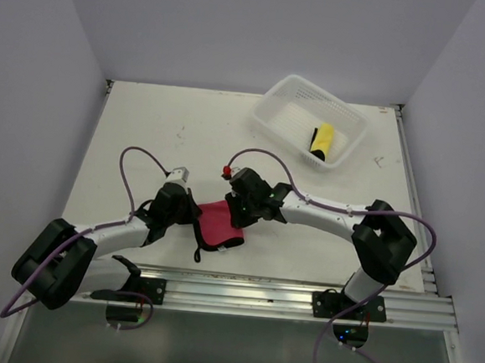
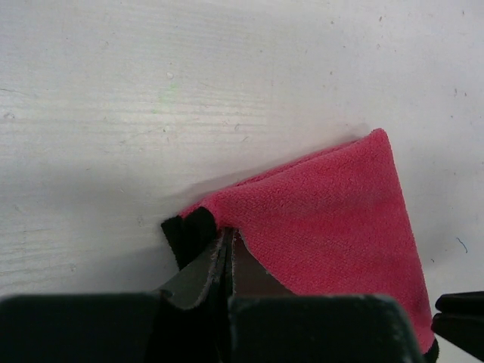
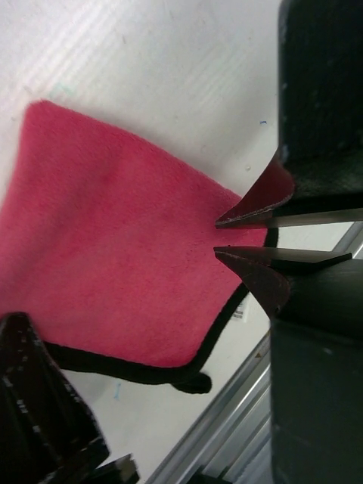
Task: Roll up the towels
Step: Fold the towel
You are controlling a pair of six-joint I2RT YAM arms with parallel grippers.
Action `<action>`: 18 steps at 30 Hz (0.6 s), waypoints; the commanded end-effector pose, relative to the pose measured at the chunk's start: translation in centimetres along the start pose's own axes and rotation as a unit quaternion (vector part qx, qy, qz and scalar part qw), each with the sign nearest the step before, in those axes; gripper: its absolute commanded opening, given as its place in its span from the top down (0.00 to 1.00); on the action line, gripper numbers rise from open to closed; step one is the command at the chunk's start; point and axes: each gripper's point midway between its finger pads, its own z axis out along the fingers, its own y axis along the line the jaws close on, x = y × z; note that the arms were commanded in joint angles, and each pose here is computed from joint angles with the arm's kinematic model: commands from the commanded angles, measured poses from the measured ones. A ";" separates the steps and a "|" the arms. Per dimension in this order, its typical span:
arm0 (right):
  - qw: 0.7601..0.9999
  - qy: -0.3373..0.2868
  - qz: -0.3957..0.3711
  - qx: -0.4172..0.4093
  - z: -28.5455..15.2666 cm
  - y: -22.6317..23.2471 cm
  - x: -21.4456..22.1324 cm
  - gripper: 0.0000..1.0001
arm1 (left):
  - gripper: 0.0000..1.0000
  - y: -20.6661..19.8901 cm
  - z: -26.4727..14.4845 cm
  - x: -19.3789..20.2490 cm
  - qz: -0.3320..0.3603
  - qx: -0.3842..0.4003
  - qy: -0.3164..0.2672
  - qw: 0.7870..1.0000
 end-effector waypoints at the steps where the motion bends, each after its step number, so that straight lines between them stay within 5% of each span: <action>1: 1.000 0.007 -0.004 -0.017 -0.1 0.9 1.6 0.81 | 1.00 0.6 0.1 0.2 0.006 -0.007 -0.007 1.000; 10: 0.999 0.047 0.015 0.004 2.5 -1.2 6.4 0.83 | 1.00 0.8 -0.3 0.0 0.007 -0.013 -0.009 1.000; 18: 0.999 0.034 -0.014 -0.005 0.8 -0.4 4.8 0.82 | 1.00 0.3 -0.6 -0.4 0.002 -0.004 -0.016 1.000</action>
